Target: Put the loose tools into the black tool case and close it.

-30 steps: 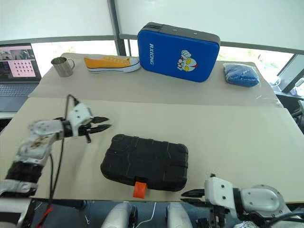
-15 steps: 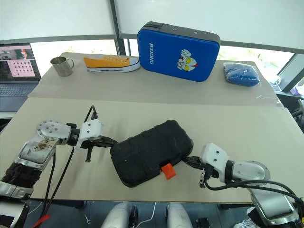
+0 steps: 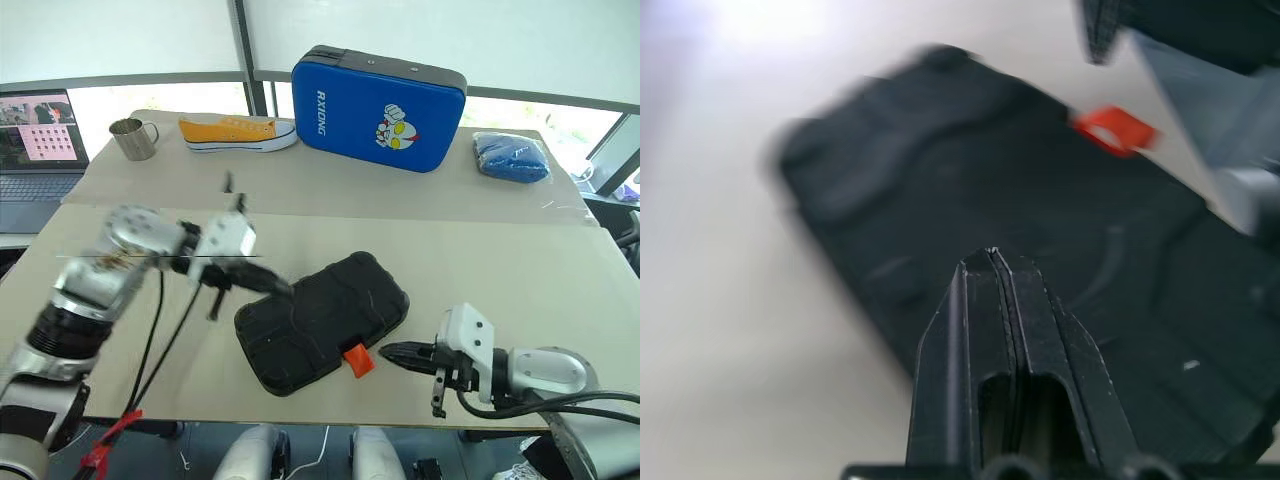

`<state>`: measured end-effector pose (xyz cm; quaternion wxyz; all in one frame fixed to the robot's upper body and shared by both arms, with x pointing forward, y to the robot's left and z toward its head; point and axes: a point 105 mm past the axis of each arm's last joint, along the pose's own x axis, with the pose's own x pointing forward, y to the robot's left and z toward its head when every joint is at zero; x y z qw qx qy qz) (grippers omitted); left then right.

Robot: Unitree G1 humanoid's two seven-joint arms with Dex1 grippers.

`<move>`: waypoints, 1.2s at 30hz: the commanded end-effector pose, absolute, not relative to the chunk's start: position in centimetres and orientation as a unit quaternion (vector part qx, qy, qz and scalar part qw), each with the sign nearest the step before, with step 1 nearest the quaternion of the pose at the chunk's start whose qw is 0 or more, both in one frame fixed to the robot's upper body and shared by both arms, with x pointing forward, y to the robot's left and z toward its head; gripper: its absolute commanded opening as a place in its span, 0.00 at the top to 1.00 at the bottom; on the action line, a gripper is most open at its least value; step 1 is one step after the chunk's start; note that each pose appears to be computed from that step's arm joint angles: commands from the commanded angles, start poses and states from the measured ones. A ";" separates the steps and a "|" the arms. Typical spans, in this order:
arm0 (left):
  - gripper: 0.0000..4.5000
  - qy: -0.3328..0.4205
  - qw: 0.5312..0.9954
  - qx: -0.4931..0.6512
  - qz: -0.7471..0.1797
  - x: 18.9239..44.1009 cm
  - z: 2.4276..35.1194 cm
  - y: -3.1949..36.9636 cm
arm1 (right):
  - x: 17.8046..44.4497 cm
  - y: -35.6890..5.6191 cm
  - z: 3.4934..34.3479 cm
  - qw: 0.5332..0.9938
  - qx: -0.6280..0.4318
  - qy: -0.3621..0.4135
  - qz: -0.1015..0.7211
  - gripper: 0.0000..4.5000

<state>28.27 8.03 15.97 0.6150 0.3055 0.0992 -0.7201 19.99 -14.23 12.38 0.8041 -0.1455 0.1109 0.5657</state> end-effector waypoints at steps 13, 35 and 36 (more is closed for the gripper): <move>0.99 0.087 0.565 0.386 -0.724 28.9 12.3 7.2 | 21.6 -12.5 8.0 0.783 -0.207 0.138 0.570 1.00; 0.99 0.050 0.550 0.393 -0.735 28.8 11.6 4.0 | 23.1 -10.2 11.9 0.837 -0.112 0.045 0.534 1.00; 0.99 0.051 0.550 0.393 -0.735 28.7 11.5 4.0 | 23.2 -10.2 12.1 0.838 -0.112 0.043 0.533 1.00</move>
